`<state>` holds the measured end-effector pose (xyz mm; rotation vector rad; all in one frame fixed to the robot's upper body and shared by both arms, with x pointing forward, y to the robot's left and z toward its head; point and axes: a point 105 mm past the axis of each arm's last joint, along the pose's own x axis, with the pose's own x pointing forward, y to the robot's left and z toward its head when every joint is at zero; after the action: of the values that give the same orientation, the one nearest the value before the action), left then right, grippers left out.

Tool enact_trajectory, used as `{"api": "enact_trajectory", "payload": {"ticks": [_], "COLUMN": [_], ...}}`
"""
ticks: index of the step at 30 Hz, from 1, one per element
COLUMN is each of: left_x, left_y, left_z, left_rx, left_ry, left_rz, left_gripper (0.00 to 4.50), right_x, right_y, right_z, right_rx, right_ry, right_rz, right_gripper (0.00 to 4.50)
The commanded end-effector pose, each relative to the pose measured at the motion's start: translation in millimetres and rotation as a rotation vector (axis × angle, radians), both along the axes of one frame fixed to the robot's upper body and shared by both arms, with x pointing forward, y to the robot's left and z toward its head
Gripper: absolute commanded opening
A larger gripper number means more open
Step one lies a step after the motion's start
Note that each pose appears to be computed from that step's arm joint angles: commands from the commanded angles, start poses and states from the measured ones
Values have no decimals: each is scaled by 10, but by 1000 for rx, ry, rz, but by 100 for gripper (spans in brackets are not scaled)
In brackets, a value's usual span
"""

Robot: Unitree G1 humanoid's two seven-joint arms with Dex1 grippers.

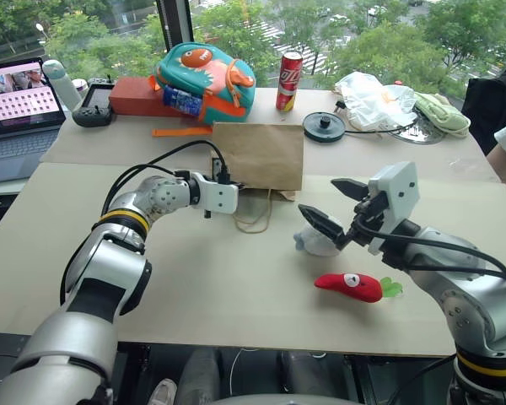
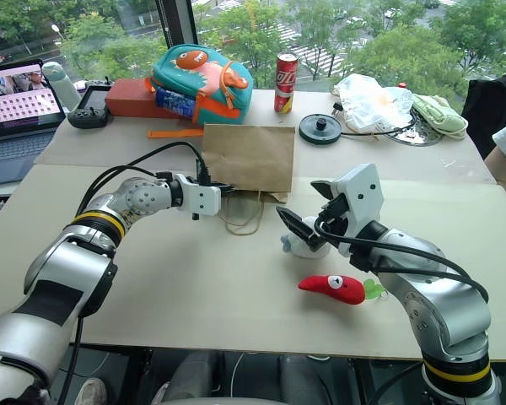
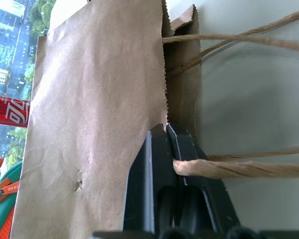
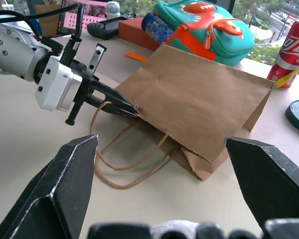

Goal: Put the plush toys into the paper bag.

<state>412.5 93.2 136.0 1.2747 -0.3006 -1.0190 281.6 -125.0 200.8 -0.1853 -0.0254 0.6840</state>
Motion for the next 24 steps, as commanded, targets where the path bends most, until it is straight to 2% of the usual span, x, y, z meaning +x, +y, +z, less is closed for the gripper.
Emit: {"api": "enact_trajectory", "payload": {"ticks": [1, 4, 17, 24], "left_x": [21, 17, -124, -459], "left_y": [20, 27, 43, 86], "left_z": [112, 112, 524, 492], "left_rx": [-32, -45, -391, -407], "left_ry": [-27, -13, 213, 350], "left_rz": [5, 8, -109, -219], "left_gripper": [4, 4, 4, 4], "right_x": [-9, -4, -74, -102], "right_y": [3, 11, 40, 69], "right_z": [131, 131, 42, -92], "right_rx": [6, 7, 1, -24], "right_ry": [-54, -54, -23, 16], "right_rz": [1, 2, 9, 20], "right_gripper": [450, 450, 450, 450]}}
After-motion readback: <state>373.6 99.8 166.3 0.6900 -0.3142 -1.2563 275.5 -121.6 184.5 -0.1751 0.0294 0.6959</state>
